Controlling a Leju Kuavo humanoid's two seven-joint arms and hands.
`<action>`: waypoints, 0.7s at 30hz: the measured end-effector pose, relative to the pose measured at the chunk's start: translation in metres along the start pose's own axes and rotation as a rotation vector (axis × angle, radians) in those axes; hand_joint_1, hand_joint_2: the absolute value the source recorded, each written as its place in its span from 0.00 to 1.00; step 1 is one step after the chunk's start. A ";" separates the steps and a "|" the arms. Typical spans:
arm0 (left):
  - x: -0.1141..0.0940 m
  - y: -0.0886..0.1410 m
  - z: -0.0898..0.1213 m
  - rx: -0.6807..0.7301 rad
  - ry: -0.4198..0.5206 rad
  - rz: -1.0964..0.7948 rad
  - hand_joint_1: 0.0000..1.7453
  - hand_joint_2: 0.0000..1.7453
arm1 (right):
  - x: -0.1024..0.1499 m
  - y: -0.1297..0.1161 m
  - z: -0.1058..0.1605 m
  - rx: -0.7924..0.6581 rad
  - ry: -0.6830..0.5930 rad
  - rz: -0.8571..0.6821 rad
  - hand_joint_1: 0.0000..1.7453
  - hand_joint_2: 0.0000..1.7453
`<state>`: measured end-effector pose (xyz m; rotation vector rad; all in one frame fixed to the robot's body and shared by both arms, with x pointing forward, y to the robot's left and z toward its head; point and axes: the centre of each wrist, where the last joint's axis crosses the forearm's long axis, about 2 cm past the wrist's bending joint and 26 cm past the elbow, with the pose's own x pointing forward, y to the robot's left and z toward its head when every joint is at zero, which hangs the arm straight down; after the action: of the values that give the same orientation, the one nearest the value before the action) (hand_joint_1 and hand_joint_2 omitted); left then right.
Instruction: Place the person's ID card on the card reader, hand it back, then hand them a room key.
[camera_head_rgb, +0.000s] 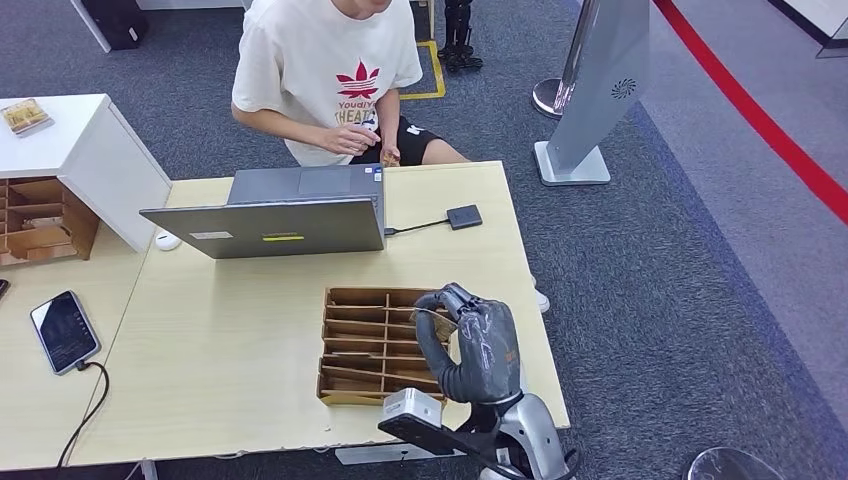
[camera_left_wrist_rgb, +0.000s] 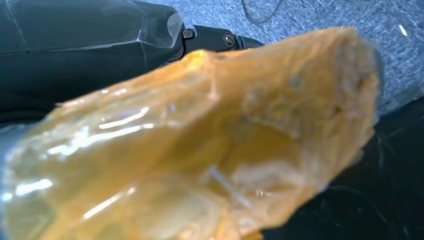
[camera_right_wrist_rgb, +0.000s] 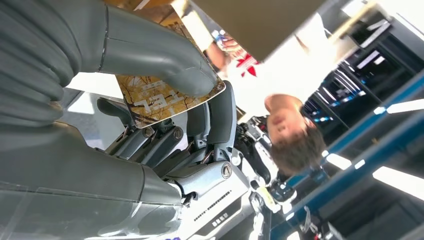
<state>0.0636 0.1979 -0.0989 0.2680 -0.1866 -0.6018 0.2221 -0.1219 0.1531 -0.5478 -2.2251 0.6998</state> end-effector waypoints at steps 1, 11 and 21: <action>0.002 -0.001 0.001 -0.007 -0.008 -0.007 0.00 0.00 | 0.002 -0.003 -0.001 -0.016 -0.002 -0.020 1.00 1.00; 0.011 -0.009 0.005 -0.019 -0.045 -0.032 0.00 0.00 | 0.010 -0.029 -0.014 -0.075 0.013 -0.314 1.00 1.00; 0.013 -0.010 0.006 -0.014 -0.051 -0.040 0.00 0.00 | 0.010 -0.038 -0.021 -0.077 0.020 -0.488 1.00 1.00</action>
<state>0.0674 0.1810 -0.0950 0.2438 -0.2267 -0.6493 0.2247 -0.1387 0.1939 -0.0358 -2.2485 0.3523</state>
